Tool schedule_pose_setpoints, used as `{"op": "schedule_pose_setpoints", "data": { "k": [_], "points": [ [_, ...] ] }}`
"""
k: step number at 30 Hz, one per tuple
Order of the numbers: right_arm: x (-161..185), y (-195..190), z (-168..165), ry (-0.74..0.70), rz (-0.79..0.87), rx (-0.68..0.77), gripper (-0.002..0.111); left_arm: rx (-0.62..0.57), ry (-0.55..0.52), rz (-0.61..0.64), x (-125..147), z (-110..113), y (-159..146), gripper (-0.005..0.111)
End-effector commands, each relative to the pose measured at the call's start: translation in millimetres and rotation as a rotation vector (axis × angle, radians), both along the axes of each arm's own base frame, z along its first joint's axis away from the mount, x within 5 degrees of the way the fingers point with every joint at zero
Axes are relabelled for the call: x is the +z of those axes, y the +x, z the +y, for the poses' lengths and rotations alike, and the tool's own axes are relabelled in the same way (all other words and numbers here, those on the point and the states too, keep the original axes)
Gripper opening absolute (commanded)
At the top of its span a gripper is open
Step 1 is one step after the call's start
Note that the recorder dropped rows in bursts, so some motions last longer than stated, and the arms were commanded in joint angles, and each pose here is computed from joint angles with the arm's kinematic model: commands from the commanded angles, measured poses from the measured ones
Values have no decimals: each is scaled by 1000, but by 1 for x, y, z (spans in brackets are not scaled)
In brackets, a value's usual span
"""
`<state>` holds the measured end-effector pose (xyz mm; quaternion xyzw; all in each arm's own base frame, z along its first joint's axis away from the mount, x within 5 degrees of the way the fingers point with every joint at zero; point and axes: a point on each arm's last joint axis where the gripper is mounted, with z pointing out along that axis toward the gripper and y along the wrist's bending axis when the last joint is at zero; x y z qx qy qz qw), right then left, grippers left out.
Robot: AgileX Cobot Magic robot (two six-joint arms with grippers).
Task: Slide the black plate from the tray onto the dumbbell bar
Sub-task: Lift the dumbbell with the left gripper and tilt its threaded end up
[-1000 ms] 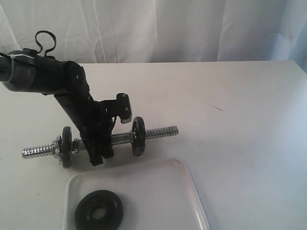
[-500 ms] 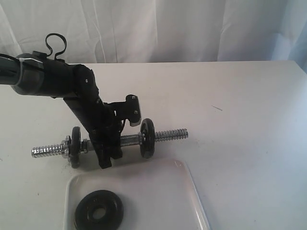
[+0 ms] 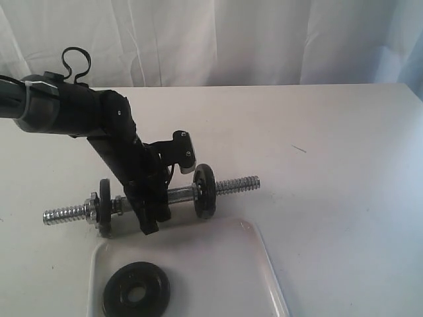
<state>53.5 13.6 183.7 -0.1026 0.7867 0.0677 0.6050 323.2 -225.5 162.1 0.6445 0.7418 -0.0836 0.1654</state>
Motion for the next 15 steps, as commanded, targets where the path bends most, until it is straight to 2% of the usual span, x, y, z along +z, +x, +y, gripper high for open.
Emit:
{"op": "schedule_pose_setpoints", "data": {
  "k": [1, 9, 15],
  "points": [
    [0, 0, -1, -11, -12, -7, 0, 46, -109, -57, 40, -6, -5, 0],
    [0, 0, -1, -11, -12, -7, 0, 77, -150, -96, 64, -3, -9, 0],
    [0, 0, -1, -11, -12, -7, 0, 96, -155, -82, 68, -1, -12, 0]
  ]
}}
